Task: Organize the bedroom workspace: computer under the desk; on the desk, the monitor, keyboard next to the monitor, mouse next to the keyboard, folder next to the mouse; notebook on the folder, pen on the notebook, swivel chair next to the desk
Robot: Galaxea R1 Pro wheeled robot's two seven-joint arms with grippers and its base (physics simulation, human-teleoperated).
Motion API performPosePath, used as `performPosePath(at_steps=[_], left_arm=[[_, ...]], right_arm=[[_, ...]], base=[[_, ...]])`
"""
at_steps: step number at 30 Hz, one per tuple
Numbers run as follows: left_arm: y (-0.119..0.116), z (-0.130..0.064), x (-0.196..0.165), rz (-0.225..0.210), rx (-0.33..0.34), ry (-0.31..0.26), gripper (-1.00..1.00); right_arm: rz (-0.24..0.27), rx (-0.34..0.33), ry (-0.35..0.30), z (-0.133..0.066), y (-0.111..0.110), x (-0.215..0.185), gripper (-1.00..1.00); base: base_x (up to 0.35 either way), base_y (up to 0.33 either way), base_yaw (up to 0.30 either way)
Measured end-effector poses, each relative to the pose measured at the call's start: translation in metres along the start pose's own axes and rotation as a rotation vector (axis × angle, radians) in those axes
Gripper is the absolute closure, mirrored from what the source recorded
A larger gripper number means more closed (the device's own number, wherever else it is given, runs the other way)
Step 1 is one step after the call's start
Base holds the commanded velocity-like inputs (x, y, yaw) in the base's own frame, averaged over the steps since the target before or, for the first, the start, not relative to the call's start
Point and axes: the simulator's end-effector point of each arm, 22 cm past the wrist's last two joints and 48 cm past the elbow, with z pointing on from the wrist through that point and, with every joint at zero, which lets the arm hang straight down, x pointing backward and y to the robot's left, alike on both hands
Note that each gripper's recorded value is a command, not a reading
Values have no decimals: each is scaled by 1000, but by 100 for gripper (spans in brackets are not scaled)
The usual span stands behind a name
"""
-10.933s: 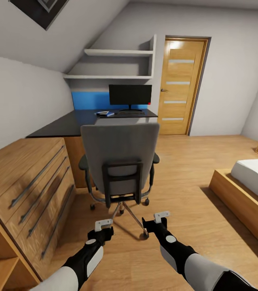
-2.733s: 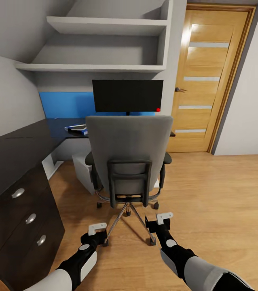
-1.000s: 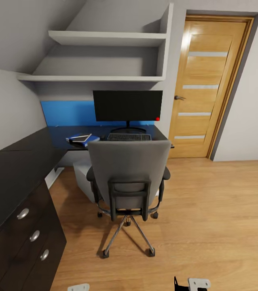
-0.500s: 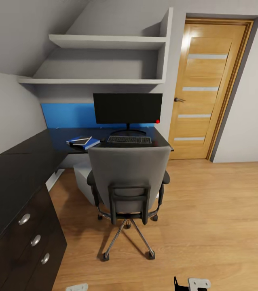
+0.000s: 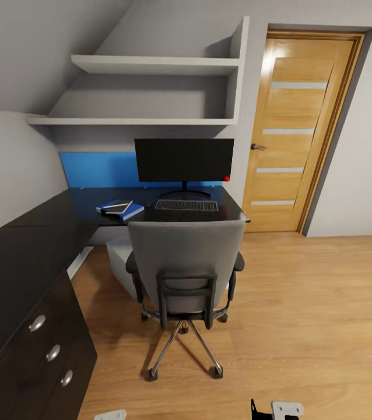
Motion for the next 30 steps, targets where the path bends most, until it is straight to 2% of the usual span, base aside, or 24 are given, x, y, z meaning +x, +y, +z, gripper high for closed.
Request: performPosePath(at_steps=[30], left_arm=[[-4,-40,-41,-2,19,8,-100]], right_arm=[[0,0,1,-27,-5,-51,-100]], base=[[0,0,0]])
